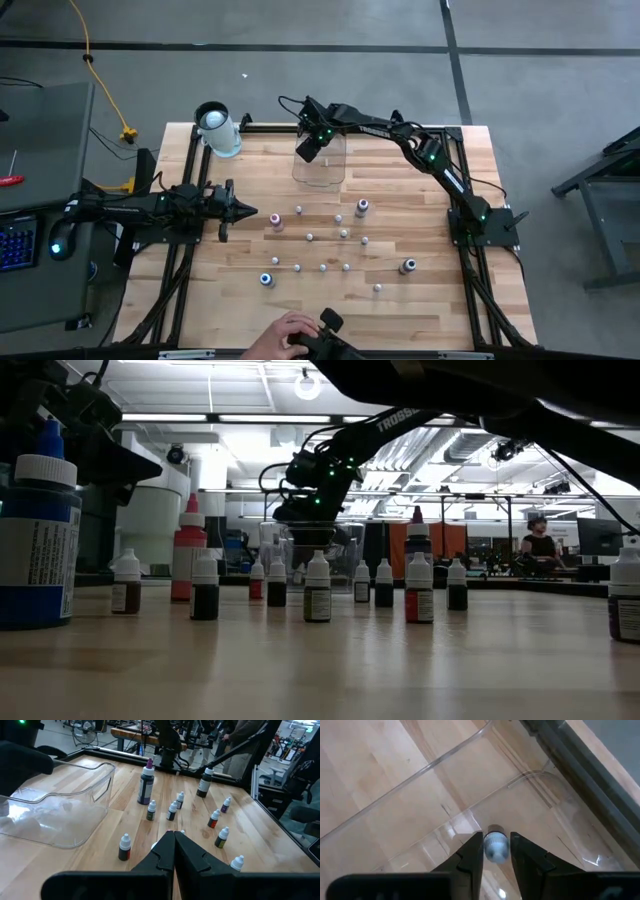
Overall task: Pick & Place food coloring
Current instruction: Put the small black food coloring bottle into the container, then put the small violet food coloring bottle into the container
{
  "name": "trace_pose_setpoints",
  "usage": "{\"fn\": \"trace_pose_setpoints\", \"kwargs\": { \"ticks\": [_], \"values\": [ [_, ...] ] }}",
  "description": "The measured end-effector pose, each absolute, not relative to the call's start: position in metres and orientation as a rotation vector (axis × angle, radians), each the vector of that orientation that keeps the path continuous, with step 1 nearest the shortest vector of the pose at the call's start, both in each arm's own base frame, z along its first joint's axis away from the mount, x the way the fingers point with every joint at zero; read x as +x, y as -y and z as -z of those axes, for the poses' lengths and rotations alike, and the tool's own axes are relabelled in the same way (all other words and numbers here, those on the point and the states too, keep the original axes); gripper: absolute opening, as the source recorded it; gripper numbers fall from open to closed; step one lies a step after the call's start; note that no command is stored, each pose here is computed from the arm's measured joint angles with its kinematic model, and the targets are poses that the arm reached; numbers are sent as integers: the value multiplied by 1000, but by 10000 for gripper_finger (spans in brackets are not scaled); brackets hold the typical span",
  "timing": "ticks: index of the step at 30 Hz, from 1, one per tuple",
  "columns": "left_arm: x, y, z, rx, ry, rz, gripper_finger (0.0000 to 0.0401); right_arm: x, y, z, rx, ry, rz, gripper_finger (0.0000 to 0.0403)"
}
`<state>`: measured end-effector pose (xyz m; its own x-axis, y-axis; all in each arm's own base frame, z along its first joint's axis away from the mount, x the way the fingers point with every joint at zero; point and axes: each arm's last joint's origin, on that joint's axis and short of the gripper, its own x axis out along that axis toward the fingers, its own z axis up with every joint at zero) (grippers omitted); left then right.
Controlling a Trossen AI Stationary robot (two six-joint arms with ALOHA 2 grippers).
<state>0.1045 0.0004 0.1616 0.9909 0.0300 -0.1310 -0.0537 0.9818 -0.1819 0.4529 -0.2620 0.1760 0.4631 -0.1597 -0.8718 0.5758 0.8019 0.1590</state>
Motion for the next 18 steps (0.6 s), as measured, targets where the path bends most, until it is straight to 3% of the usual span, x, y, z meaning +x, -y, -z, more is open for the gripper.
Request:
{"fn": "trace_pose_setpoints", "kwargs": {
  "ticks": [11, 18],
  "values": [
    [104, 0, -162, -186, -128, -42, 1, 454, 263, -179, 467, -980, 476, 162],
    [104, 0, -162, -186, -128, -42, 1, 454, 263, -213, 436, -973, 504, 174]
  ]
}}
